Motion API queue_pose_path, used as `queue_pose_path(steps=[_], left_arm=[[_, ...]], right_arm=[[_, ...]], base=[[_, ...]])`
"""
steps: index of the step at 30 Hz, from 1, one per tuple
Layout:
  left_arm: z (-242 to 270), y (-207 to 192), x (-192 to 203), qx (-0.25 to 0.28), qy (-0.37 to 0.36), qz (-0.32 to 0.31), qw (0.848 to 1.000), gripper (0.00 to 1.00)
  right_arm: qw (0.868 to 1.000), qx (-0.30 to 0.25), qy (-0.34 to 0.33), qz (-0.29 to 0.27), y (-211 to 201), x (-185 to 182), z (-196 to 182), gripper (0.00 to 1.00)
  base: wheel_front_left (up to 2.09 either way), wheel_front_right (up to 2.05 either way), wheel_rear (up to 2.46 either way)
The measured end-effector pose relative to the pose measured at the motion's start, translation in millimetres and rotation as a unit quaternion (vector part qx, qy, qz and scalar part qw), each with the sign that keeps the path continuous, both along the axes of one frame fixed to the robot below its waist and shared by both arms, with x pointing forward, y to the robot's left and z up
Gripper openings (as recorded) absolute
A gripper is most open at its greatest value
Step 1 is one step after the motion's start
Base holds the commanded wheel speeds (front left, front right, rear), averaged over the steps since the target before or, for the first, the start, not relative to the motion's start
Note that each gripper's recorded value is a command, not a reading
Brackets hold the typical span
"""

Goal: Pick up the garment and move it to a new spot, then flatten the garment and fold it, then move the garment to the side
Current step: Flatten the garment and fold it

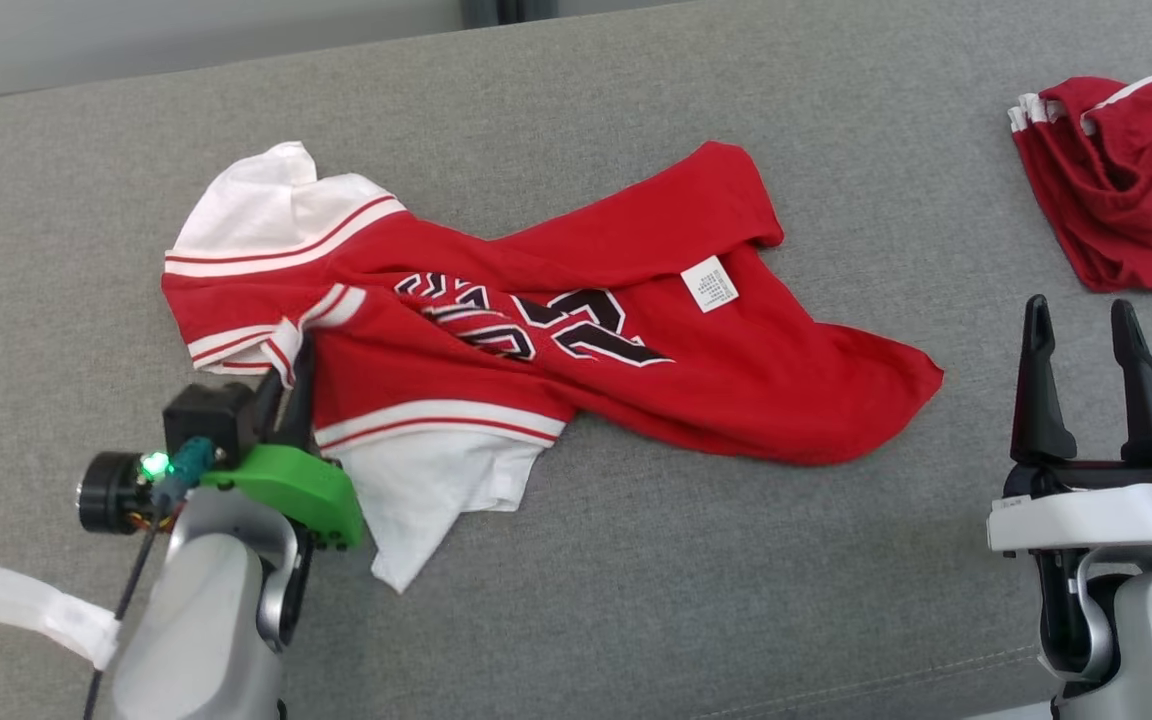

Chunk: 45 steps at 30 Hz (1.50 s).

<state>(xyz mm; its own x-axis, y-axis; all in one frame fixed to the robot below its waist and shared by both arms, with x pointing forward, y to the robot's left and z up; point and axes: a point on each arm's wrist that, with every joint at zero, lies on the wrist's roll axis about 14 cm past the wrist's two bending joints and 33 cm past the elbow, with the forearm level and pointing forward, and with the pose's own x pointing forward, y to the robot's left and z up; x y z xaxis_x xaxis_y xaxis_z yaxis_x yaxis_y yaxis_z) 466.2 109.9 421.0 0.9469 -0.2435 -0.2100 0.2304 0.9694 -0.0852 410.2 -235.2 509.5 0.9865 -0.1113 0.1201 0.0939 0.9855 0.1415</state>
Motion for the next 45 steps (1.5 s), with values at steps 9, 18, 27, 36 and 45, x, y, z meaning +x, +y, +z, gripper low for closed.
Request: queue_pose_path(steps=[9, 18, 27, 36, 45], left_arm=[[18, 30, 58, 0.041, -0.042, 0.027, 0.998, 0.0], [12, 21, 66, 0.014, -0.044, 0.035, 0.998, 1.0], [43, 23, 28, -0.046, -0.088, 0.058, 0.993, 1.0], [47, 31, -34, -0.078, -0.084, 0.08, 0.99, 1.0], [46, 38, -76, -0.095, -0.073, 0.105, 0.987, 1.0]], right_arm=[[1.0, -0.004, -0.001, -0.008, -6, 16, -3, 1.0], [0.999, -0.013, 0.006, -0.041, -29, 13, -7, 1.0], [0.999, -0.031, 0.004, -0.016, -12, 13, -2, 1.0], [0.998, -0.017, 0.002, 0.062, 42, 11, 0, 1.0], [0.994, 0.0, 0.009, 0.111, 77, -1, -2, 1.0]], base=[[0.0, 0.0, 0.0], [0.0, 0.0, 0.0], [0.0, 0.0, 0.0], [0.0, 0.0, 0.0], [0.0, 0.0, 0.0]])
